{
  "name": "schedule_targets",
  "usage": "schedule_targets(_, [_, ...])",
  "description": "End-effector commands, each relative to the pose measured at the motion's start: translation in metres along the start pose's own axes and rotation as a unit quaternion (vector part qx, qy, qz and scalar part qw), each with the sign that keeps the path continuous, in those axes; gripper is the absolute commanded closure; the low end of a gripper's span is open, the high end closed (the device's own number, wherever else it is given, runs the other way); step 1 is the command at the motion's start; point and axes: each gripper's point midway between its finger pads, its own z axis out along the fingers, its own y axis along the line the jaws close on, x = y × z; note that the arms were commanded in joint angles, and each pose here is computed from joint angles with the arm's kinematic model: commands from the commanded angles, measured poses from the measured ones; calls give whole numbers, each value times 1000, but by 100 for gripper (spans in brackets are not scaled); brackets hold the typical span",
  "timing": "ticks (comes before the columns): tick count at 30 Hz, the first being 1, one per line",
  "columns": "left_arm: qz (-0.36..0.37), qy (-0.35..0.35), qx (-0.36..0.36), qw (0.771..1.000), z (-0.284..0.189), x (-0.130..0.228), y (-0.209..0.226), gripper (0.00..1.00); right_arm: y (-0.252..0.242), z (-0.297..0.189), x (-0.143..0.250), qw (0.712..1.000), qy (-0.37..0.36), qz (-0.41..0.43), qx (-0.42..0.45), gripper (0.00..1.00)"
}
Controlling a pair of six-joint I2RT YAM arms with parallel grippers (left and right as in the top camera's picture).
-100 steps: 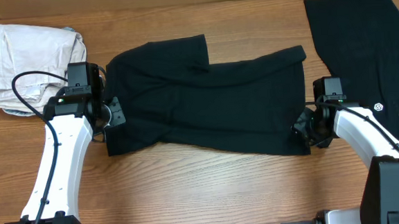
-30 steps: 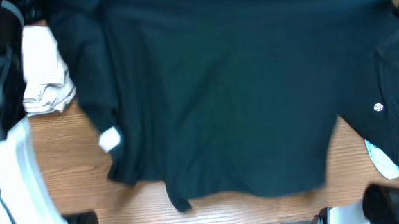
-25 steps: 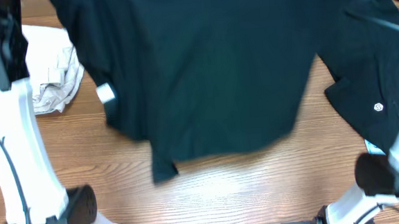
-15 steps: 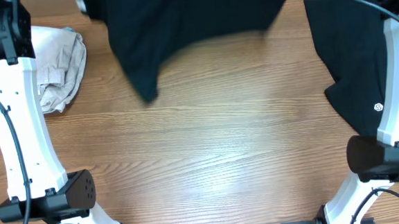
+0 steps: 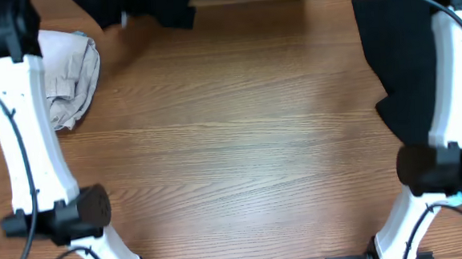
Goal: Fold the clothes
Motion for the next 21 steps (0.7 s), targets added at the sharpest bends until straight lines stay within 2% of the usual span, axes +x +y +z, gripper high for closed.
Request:
schedule_targets(1, [13,97,-41,994,37,63,27,96,-44,28,31,997,48,14,60,96])
schedule_targets(4, [8,182,-20,983,32,106,21,96,-45,24,44,995,75,18,61,96])
schedule_targets(10, [-26,300,26,953,-9,152,4,96,-22,-16,72,986,158,45,9,96])
schedule_targets(15, [-53,412,76,907,-52,192,-14,96,-21,-63,94,974,214,58,34,96])
schedule_targets(18, [-45,461,66,884,-72,209,-9,96,-24,-93,107,965,245,64,62,96])
schedule_targets(21, [-36,483,61,873,-82,217,-6,96,-23,-113,118,958,270,71,71,96])
